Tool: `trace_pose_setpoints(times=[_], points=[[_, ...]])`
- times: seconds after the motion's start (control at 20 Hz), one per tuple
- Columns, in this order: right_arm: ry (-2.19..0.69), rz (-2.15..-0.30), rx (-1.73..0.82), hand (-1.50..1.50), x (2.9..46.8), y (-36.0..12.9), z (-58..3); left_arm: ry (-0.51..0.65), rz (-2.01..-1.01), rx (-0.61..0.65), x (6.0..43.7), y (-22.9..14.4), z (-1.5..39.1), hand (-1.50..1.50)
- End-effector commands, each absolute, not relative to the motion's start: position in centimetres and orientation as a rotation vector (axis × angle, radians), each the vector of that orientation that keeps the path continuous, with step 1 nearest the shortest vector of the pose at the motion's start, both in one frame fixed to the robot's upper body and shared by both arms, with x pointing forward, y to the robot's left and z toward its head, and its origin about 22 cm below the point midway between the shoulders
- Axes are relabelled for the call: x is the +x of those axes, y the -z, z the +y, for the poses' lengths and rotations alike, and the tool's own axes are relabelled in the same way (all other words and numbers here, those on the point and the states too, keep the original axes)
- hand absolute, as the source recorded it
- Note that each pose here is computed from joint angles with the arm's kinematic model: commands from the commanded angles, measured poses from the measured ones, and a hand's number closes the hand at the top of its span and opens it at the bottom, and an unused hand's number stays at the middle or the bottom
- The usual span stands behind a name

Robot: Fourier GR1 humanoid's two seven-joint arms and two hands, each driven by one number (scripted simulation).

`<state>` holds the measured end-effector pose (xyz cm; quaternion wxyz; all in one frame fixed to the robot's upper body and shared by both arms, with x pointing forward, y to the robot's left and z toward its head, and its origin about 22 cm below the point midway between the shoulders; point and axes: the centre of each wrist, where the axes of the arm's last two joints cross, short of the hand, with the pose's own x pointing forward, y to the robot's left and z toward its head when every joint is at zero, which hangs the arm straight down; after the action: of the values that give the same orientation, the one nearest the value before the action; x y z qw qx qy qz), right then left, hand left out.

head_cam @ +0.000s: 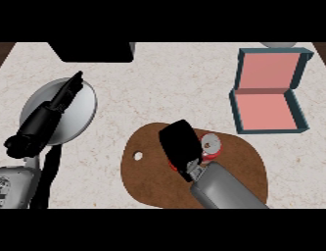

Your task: Pick the tomato from the cutting board and place it in the cardboard box

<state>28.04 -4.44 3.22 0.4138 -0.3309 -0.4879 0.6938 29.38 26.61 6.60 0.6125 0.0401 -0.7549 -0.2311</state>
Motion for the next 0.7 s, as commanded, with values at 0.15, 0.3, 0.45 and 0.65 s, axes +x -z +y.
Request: trace_pose_setpoints(times=[0.15,0.3,0.45,0.65], points=[[-1.802,-1.509,-0.769,1.5,26.9,-3.6,-6.0,0.53,-1.747,0.086,28.7,-5.4,27.2,0.0],[-1.962,-1.73,-0.345,1.5,22.2,-2.3,-5.3,0.518,-1.745,0.107,29.2,-5.6,26.9,0.0],[-2.048,-1.901,-0.043,1.5,19.7,-3.1,-6.9,0.514,-1.731,0.106,29.0,-5.7,27.0,0.0],[-2.021,-2.154,-0.056,1.5,19.0,-7.7,-12.3,0.494,-1.742,0.122,29.0,-6.2,28.8,0.0]])
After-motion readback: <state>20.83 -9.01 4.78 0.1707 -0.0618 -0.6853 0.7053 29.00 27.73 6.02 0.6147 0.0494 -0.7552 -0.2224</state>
